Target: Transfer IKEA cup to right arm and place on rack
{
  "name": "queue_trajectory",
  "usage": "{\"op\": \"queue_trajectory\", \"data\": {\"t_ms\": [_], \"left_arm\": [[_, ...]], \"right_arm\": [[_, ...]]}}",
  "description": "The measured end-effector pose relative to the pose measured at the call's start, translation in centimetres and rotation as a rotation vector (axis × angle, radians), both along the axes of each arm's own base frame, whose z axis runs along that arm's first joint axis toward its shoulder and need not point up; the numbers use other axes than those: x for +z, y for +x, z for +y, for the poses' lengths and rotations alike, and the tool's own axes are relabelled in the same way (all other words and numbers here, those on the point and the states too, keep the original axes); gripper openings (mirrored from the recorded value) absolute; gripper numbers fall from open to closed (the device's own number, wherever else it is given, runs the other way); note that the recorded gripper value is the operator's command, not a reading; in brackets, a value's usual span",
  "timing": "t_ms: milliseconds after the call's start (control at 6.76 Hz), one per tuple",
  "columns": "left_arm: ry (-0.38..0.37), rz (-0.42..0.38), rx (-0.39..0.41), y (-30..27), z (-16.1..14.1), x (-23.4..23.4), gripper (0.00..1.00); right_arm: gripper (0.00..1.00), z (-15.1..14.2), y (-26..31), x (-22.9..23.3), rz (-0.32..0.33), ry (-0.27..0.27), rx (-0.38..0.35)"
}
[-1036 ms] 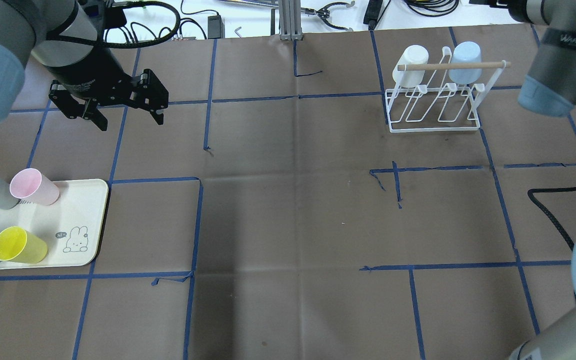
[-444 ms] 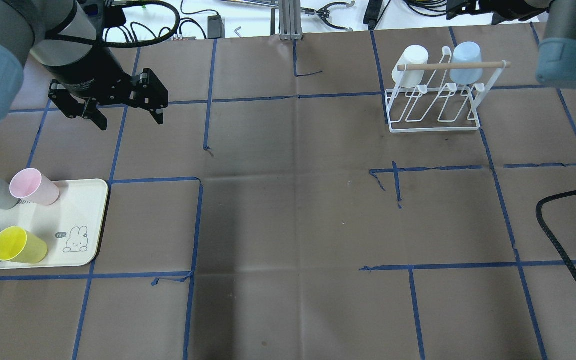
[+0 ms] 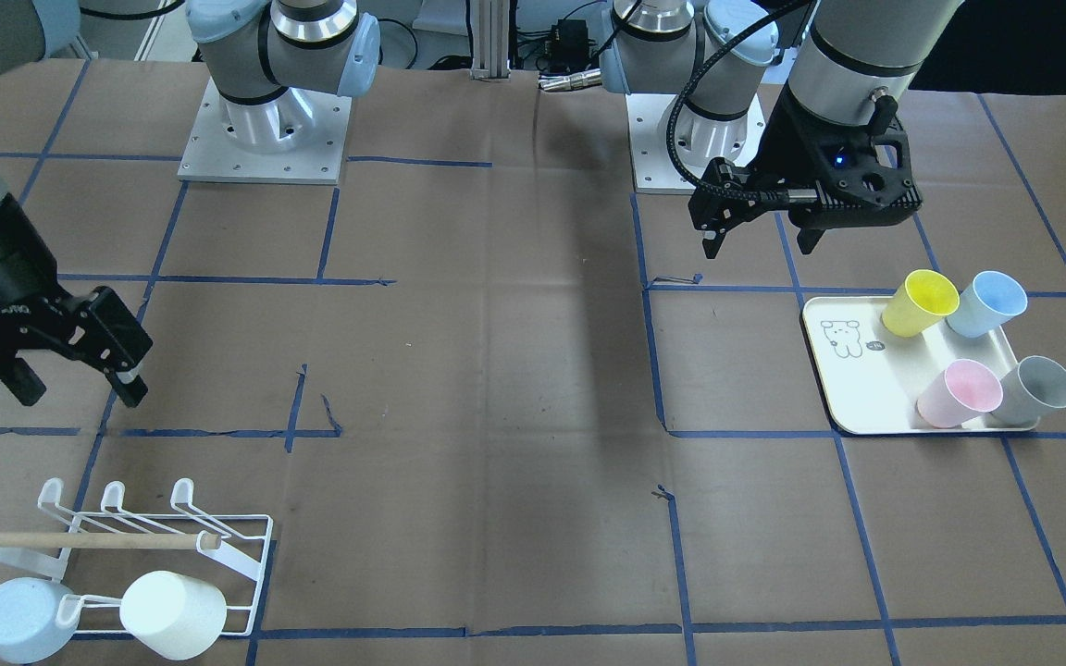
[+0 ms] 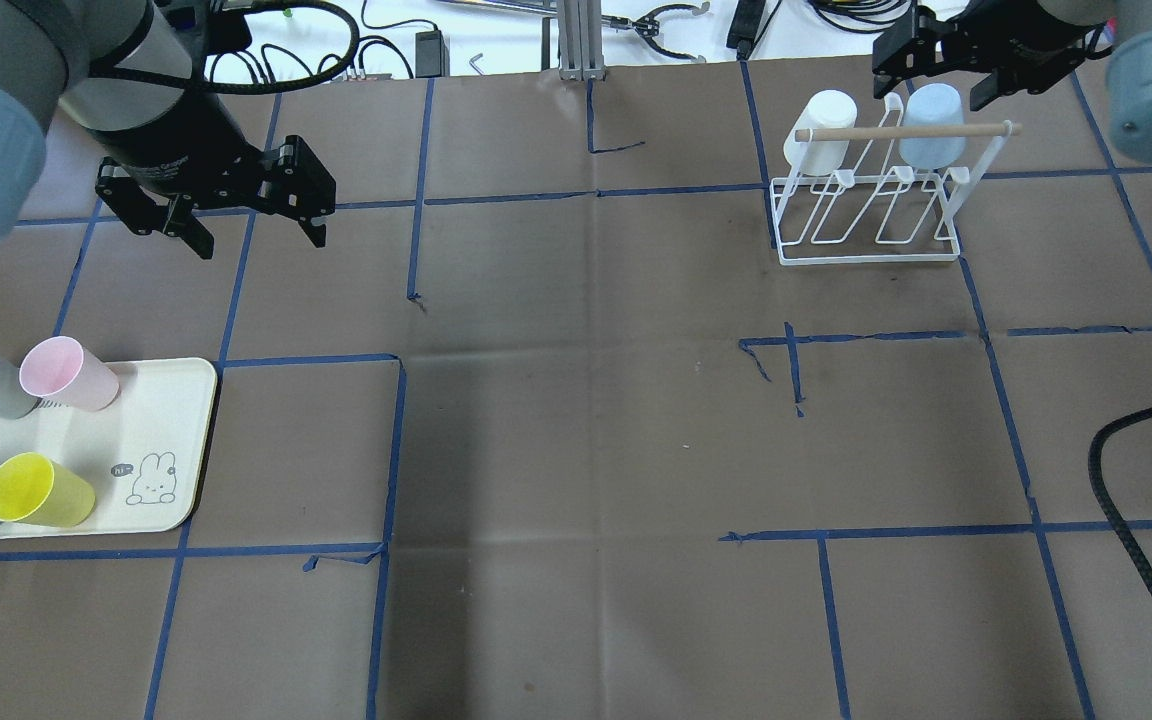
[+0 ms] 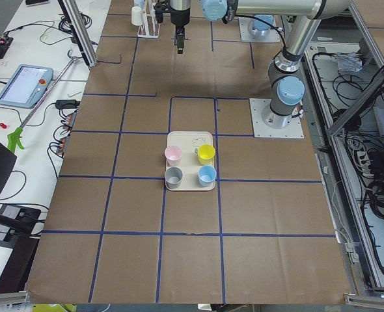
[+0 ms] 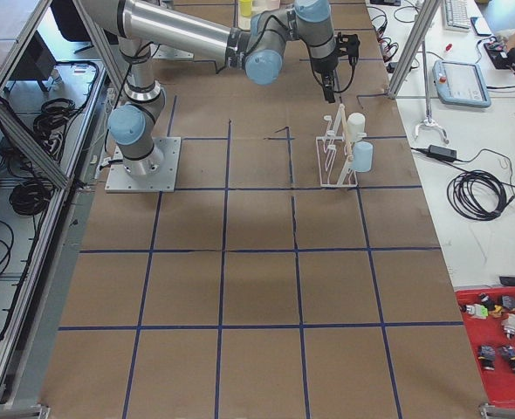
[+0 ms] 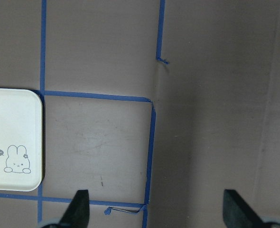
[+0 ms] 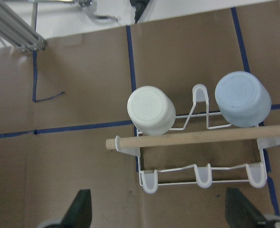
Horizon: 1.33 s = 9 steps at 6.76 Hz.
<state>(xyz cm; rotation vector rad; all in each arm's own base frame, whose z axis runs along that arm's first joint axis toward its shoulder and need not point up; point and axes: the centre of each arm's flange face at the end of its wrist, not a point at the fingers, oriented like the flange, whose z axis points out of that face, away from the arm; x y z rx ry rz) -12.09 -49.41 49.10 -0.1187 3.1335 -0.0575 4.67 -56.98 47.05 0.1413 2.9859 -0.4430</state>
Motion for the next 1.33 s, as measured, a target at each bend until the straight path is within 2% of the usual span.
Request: {"op": "queue_trajectory", "data": {"t_ms": [296, 444, 740, 1332], "left_arm": [[-0.001, 0.000, 0.000, 0.0, 0.0, 0.0, 1.00], [-0.001, 0.000, 0.000, 0.0, 0.0, 0.0, 1.00], [-0.002, 0.000, 0.000, 0.0, 0.0, 0.1, 1.00], [-0.002, -0.001, 0.000, 0.0, 0.0, 0.1, 1.00]], "right_arm": [[1.00, 6.4, 2.2, 3.8, 0.029, 0.150, 0.013], [1.00, 8.5, 3.2, 5.3, 0.046, 0.196, 0.027], [1.00, 10.1, 6.0, 6.4, 0.067, 0.230, 0.049], [1.00, 10.7, 8.9, 6.0, 0.055, 0.249, 0.064]]}}
